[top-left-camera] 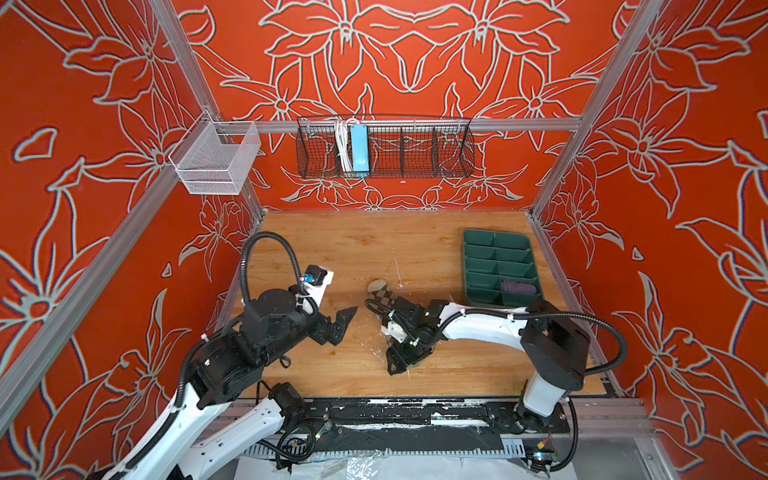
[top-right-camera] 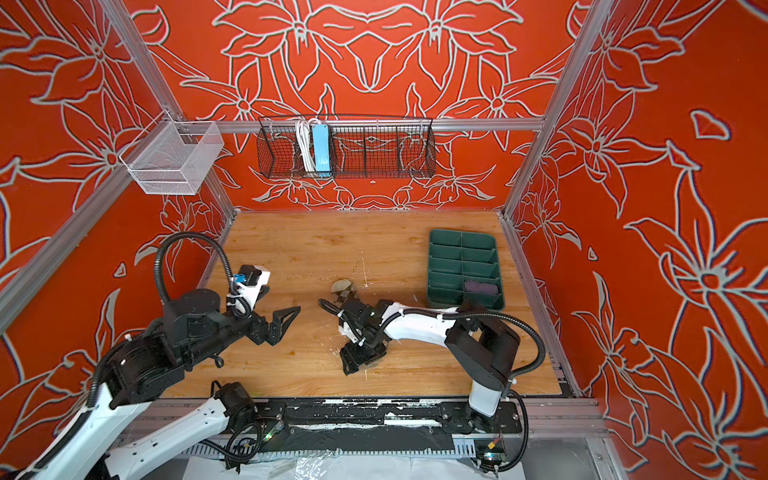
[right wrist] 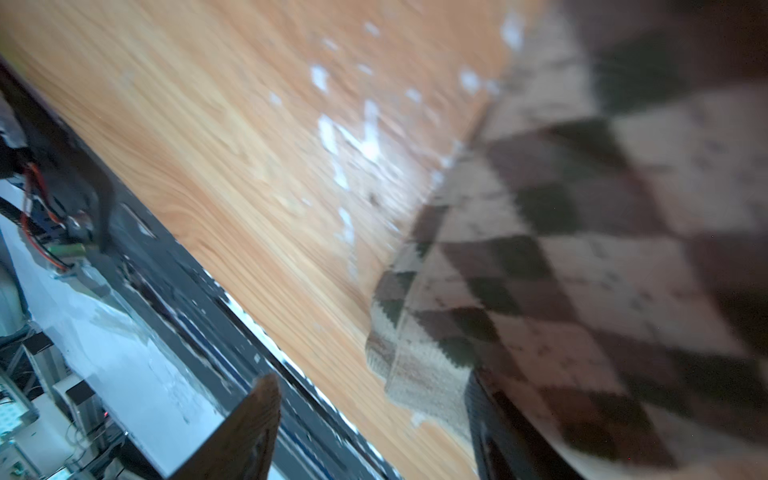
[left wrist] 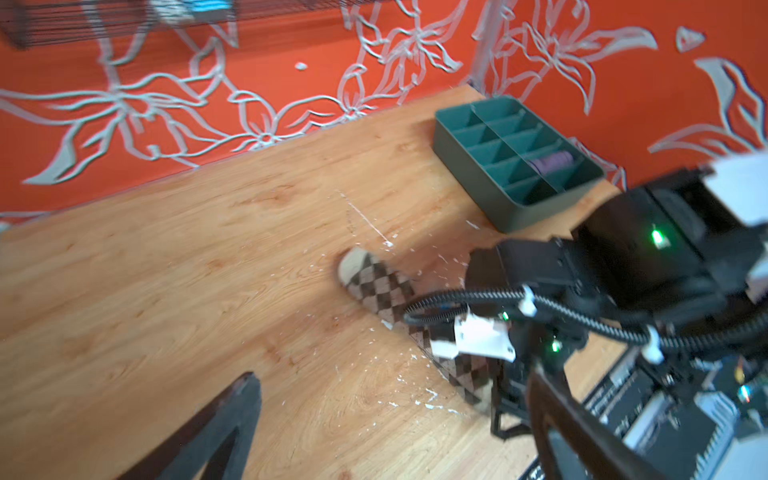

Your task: Roll the socks

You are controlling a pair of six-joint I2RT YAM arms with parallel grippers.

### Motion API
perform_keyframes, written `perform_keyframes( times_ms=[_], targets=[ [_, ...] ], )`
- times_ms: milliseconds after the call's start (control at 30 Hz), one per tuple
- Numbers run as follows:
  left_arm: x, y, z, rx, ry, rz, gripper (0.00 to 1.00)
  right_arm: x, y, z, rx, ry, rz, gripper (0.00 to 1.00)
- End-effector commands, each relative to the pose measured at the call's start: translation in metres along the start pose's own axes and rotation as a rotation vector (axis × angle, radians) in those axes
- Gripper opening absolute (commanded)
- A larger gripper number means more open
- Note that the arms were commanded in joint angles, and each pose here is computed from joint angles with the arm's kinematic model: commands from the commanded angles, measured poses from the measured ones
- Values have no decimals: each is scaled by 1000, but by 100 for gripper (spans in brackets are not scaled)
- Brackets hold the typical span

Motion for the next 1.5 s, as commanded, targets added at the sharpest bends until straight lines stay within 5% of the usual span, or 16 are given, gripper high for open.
perform_keyframes(
  times_ms=[0, 200, 467, 700, 1000, 1233, 1367, 1467],
  targets=[
    [15, -15, 11, 187, -15, -158, 98, -22, -5, -6, 10, 39, 39, 72],
    [46, -34, 5, 351, -17, -176, 100, -123, 23, 44, 36, -235, 366, 73],
    [86, -117, -26, 657, 36, -83, 98, -214, -42, 83, 357, -593, 413, 73],
    [123, -178, -71, 638, 185, -66, 98, -247, -94, 71, 487, -762, 473, 73],
    [166, -205, -118, 601, 412, -8, 87, -267, -115, 43, 474, -822, 434, 73],
    [178, -214, -141, 563, 479, -31, 85, -283, -125, 26, 474, -868, 457, 73],
    [186, -208, -156, 526, 530, -11, 76, -284, -122, 21, 460, -869, 477, 73],
    [190, -200, -164, 498, 564, 0, 58, -285, -121, 16, 445, -866, 480, 74]
  ],
)
Point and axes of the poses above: each gripper's point midway between its finger pads, its own x axis out along the fingers, its own y axis along the line the jaws close on, z = x × y, the point moved 7 cm from there along -x, back along the fingers, and after that the axes turned 15 degrees about x, right-handed, at the moved point
